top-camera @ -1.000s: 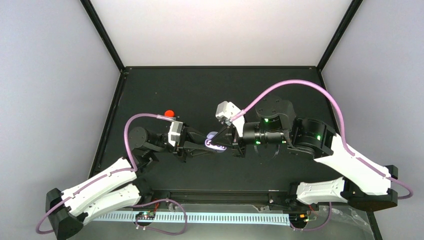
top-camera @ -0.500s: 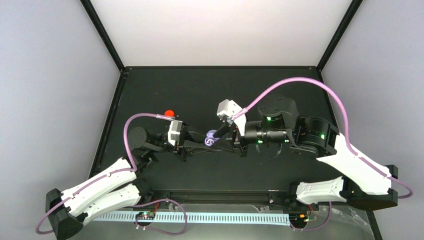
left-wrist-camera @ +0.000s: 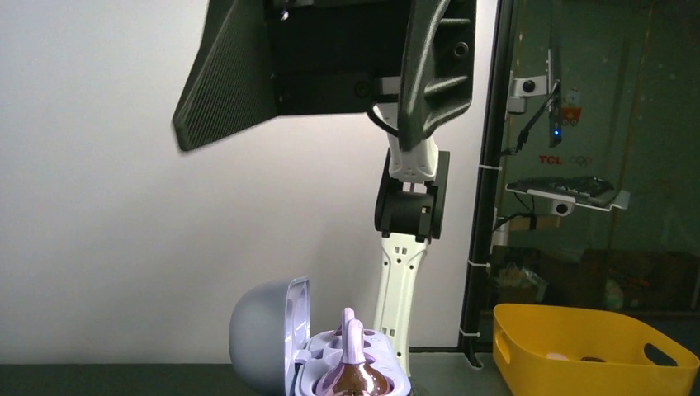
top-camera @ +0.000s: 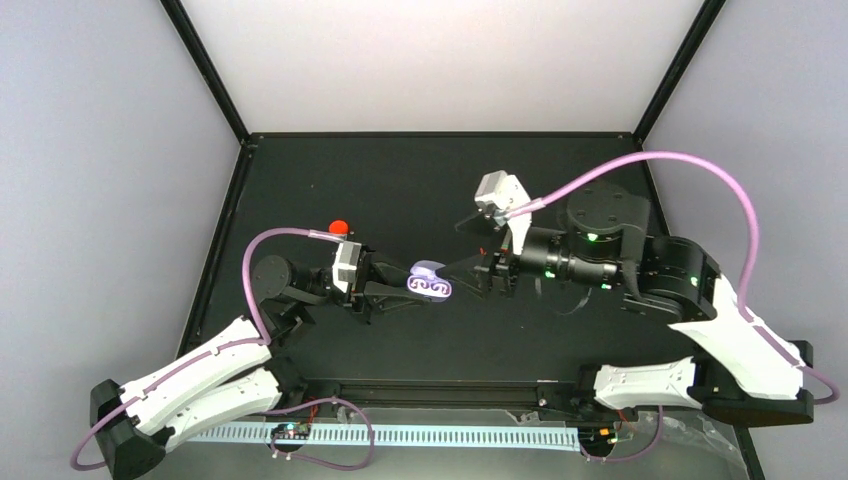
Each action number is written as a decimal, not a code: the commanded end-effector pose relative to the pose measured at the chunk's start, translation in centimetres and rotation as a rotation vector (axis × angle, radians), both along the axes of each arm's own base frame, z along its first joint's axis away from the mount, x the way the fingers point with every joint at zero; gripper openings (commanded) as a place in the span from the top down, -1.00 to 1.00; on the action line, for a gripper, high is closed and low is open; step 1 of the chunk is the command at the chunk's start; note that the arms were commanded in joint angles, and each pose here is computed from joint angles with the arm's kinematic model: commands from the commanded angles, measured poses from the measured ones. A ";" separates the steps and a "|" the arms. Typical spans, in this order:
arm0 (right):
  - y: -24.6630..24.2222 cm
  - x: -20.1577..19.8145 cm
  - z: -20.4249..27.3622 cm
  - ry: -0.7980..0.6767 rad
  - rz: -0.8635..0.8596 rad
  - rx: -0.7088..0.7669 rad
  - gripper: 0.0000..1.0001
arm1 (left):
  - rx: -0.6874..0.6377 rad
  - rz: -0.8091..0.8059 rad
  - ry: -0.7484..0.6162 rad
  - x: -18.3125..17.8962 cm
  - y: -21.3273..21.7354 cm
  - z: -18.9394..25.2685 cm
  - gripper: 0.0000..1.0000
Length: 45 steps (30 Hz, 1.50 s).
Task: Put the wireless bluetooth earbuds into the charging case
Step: Place the earbud in the charging case.
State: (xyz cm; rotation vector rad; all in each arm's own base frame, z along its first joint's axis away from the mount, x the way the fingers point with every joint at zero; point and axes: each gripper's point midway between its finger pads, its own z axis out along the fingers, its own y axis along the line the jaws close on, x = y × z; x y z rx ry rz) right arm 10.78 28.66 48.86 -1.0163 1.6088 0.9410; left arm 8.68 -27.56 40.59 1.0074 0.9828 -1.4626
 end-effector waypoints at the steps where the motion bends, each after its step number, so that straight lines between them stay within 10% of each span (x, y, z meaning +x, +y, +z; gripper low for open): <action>1: 1.3 1.3 -2.0 0.025 -0.046 -0.048 -0.60 | -0.028 -0.003 -0.039 -0.6 0.4 1.0 0.97; 38: 2.9 2.3 -6.5 0.074 -0.067 -0.171 -0.73 | -0.049 -0.001 -0.052 -0.8 0.7 1.9 0.97; 45: -0.3 3.3 -1.1 0.009 -0.190 0.003 -0.73 | -0.031 -0.003 -0.039 -0.7 0.6 1.1 0.97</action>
